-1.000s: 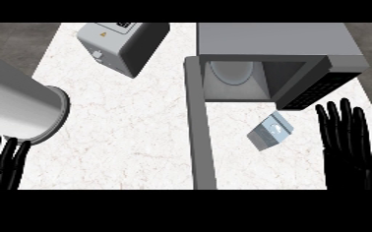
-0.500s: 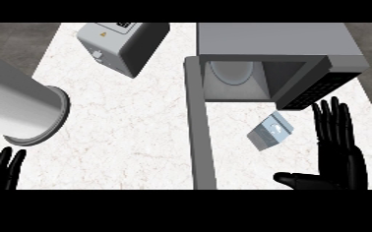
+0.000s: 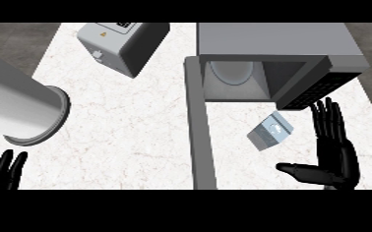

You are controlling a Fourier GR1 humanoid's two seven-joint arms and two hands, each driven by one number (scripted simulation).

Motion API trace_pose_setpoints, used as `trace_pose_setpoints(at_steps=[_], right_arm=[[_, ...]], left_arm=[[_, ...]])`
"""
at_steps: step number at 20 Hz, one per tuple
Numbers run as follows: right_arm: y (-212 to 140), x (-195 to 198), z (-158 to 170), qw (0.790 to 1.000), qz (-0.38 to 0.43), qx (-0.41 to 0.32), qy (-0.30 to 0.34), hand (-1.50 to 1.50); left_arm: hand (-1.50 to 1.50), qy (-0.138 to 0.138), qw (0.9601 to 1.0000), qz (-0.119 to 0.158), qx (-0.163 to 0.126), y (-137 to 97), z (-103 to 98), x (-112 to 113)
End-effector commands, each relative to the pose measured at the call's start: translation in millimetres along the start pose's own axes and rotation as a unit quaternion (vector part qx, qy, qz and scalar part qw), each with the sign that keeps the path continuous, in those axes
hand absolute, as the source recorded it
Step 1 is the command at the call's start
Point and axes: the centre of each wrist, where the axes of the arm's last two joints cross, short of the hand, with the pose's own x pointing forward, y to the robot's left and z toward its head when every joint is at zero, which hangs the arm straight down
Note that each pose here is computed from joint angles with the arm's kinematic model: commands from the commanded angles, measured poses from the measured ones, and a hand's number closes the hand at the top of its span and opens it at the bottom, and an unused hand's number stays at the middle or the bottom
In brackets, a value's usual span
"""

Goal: Pick up the milk, place it into the microwave and close the microwave

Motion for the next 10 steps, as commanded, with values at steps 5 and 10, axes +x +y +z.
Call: trace_pose_setpoints(at_steps=[5,10], right_arm=[[-17.3,-11.2,12.8,0.999,0.005,0.026,0.035,-1.5],[-9.9,-58.5,3.2,0.999,0.014,0.022,0.044,-1.5]], left_arm=[[-1.5,0.002,0.9999,0.007,0.011,5.7,8.4,-19.7],[-1.5,0.009,1.0,0.0,0.003,2.3,19.0,-4.4]])
